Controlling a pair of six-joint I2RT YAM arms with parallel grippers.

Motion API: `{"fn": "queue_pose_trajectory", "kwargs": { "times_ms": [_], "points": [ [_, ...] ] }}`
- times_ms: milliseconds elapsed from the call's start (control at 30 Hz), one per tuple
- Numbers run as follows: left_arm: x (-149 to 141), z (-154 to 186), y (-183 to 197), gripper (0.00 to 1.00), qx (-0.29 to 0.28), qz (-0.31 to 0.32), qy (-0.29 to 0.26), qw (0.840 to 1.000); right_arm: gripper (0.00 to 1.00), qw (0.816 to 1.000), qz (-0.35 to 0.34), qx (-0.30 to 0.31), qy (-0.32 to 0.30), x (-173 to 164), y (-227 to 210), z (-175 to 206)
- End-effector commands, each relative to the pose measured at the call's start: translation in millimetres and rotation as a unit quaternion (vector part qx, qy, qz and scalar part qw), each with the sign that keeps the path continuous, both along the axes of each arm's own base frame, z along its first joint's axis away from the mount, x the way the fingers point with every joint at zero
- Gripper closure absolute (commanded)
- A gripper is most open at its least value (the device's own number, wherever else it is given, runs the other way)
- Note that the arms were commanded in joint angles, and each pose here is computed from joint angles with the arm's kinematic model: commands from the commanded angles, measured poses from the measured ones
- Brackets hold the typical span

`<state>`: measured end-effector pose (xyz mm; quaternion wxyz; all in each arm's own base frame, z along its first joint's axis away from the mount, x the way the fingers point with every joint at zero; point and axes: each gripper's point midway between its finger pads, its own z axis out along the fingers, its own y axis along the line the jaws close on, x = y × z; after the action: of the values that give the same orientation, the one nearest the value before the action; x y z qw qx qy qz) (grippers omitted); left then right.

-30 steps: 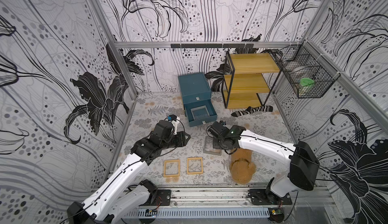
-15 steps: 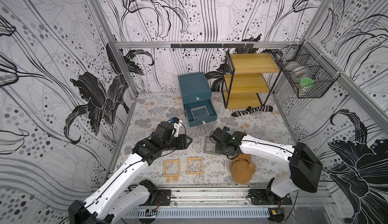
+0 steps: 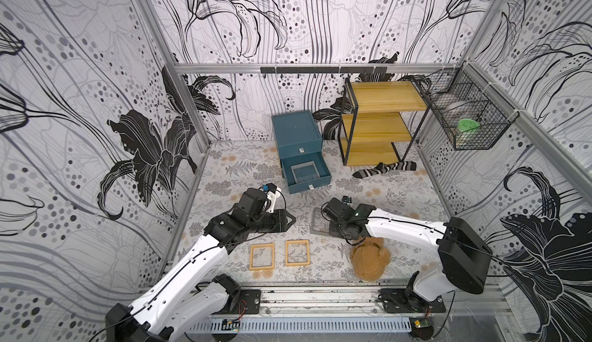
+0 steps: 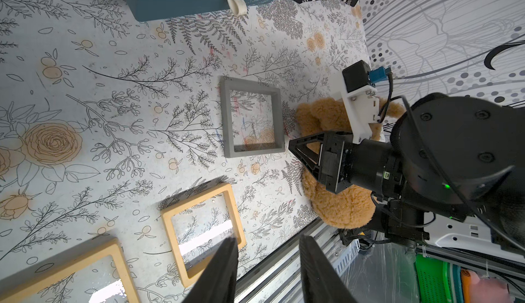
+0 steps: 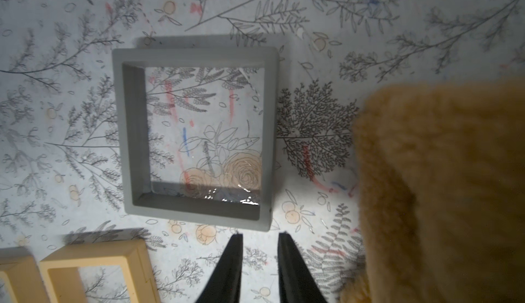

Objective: Place the brooch boxes into the drawer by color
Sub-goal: Pick up the brooch box from the center of the board.

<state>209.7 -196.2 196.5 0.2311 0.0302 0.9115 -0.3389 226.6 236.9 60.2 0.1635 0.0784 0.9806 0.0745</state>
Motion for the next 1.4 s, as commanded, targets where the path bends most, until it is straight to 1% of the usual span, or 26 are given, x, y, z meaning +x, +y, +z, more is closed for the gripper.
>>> {"fn": "queue_pose_trajectory", "kwargs": {
  "times_ms": [0,367,567,900,1200,1267,1367],
  "points": [
    [0,7,-6,0.60,-0.015,-0.009,-0.012,1.000,0.73,1.000,-0.014,-0.002,0.005,3,-4,-8],
    [3,10,-7,0.59,-0.016,-0.005,-0.015,1.000,0.73,1.000,-0.010,-0.006,0.010,10,-2,-20],
    [4,12,-7,0.59,-0.018,-0.003,-0.017,1.000,0.77,1.000,-0.009,-0.010,0.021,11,-3,-30],
    [6,12,-9,0.59,-0.019,-0.003,-0.017,1.000,0.79,1.000,-0.005,-0.009,0.027,10,-3,-37],
    [9,14,-10,0.59,-0.017,-0.002,-0.021,1.000,0.86,0.999,-0.003,-0.010,0.030,9,-4,-39],
    [10,14,-11,0.59,-0.016,-0.002,-0.021,1.000,0.88,0.999,-0.003,-0.020,0.039,7,-6,-47],
    [10,15,-11,0.59,-0.016,-0.001,-0.022,1.000,0.91,0.999,-0.001,-0.024,0.039,7,-6,-47]
  ]
}}
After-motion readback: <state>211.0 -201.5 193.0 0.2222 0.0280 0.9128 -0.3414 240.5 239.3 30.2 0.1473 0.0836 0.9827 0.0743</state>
